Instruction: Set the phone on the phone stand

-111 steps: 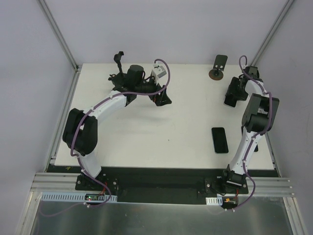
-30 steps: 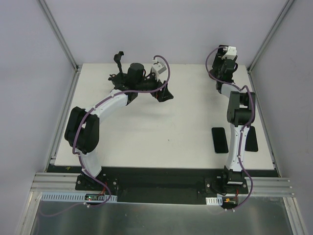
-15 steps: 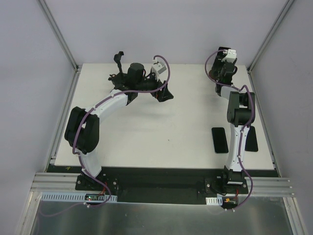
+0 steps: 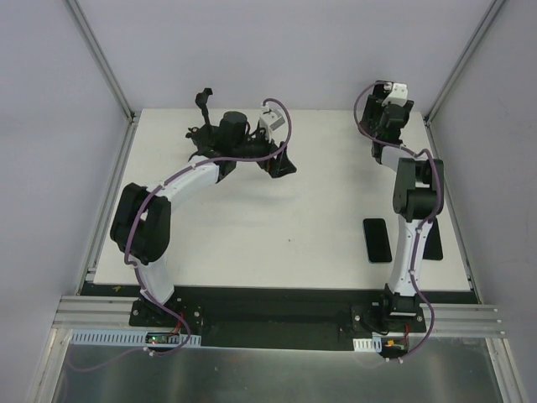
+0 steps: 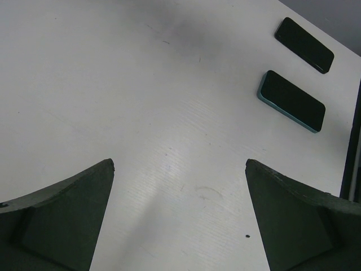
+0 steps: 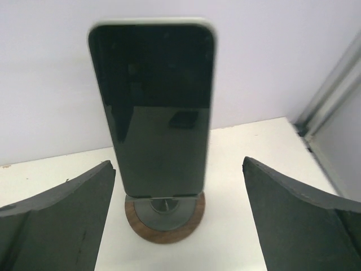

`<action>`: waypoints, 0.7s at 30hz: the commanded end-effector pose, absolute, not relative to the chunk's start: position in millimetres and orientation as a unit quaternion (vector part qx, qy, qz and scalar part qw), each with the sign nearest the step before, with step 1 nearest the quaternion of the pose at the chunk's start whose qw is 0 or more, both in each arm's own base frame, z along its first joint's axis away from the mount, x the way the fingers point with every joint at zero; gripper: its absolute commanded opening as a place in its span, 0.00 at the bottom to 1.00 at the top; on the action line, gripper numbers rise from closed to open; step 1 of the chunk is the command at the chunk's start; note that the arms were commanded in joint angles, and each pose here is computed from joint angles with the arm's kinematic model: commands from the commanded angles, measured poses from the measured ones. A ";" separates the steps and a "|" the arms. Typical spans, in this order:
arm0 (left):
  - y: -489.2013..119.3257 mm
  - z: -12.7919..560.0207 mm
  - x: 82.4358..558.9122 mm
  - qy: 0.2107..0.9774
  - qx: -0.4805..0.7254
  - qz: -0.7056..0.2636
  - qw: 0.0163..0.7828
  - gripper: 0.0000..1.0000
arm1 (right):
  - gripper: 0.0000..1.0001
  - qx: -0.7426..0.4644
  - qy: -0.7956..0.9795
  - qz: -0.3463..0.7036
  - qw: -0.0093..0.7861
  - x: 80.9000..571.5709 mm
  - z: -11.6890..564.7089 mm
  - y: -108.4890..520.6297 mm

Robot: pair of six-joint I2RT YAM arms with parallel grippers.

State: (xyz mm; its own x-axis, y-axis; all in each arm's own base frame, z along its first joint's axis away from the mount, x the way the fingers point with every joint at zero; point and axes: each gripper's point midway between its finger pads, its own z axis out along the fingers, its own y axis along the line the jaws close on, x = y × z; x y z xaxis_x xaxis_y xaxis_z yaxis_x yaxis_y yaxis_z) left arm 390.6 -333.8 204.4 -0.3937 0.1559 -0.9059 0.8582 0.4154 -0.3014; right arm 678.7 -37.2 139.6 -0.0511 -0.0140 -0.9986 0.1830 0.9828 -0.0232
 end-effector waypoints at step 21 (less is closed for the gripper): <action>-73.2 238.6 439.1 0.778 -0.151 -0.120 0.598 0.97 | 0.96 0.009 0.724 0.127 0.678 461.9 201.0 220.2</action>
State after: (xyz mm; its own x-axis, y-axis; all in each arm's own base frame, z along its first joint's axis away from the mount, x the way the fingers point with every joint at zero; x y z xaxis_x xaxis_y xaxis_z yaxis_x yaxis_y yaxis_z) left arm 441.9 -111.7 248.2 -0.2953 -0.3221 -0.8995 0.0839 0.9291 -0.3603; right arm 445.3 187.0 187.8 -0.1081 0.1766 -0.9783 -0.0596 0.9812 0.1837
